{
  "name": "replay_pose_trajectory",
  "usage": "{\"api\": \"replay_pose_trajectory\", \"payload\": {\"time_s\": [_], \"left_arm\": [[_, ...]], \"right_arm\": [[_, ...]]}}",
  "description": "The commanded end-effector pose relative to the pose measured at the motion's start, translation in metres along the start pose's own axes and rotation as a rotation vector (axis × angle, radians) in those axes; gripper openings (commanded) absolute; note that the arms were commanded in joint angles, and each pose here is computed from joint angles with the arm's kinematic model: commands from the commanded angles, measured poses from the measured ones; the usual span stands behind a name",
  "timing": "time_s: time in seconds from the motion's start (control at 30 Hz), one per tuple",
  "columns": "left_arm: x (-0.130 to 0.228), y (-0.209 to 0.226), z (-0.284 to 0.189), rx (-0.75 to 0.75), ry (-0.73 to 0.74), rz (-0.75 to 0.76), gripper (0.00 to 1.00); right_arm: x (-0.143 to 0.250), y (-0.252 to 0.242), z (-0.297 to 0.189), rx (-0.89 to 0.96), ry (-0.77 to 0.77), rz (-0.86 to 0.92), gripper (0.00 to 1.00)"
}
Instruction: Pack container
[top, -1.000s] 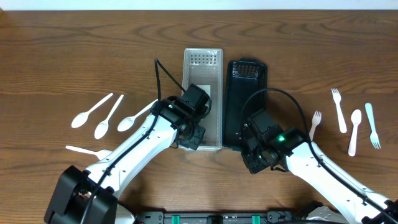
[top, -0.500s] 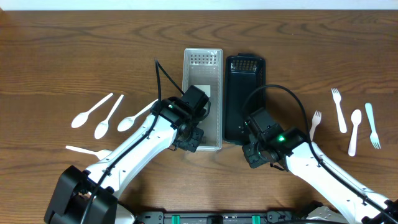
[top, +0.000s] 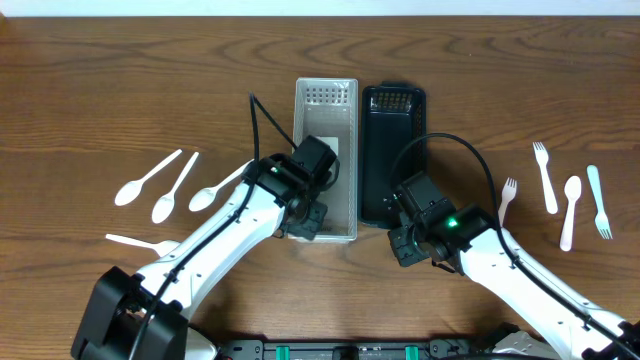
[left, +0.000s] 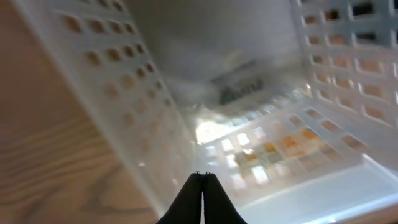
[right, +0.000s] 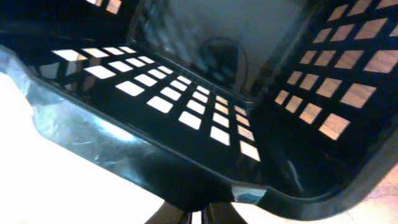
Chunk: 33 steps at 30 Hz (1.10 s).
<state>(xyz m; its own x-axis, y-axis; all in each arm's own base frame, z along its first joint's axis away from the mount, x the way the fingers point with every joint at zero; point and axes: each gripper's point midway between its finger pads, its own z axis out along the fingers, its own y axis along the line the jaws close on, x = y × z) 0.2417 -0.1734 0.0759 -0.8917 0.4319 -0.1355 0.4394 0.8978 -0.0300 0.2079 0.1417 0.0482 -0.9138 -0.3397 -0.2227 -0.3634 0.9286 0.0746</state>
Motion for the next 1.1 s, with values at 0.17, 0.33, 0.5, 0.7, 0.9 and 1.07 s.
{"api": "replay_pose_trajectory", "payload": {"time_s": [0.17, 0.33, 0.5, 0.7, 0.9, 1.07], "left_arm": [[-0.047, 0.023, -0.083, -0.140, -0.303, 0.011, 0.06], [-0.034, 0.068, -0.124, -0.290, -0.403, -0.162, 0.06], [-0.016, 0.100, -0.145, -0.317, -0.433, -0.280, 0.06], [0.000, 0.136, -0.145, -0.349, -0.410, -0.471, 0.06], [0.006, 0.146, -0.124, -0.315, -0.327, -0.521, 0.06], [0.007, 0.147, -0.102, -0.312, -0.237, -0.520, 0.06]], "right_arm": [[-0.080, 0.011, -0.095, -0.001, -0.360, 0.019, 0.07], [-0.116, -0.067, -0.140, 0.246, -0.533, 0.343, 0.01], [-0.118, -0.121, -0.118, 0.289, -0.459, 0.489, 0.02], [-0.112, -0.146, -0.057, 0.255, -0.271, 0.475, 0.04], [-0.133, -0.151, -0.014, 0.234, -0.254, 0.403, 0.12], [-0.154, -0.140, 0.009, 0.134, -0.285, 0.350, 0.15]]}}
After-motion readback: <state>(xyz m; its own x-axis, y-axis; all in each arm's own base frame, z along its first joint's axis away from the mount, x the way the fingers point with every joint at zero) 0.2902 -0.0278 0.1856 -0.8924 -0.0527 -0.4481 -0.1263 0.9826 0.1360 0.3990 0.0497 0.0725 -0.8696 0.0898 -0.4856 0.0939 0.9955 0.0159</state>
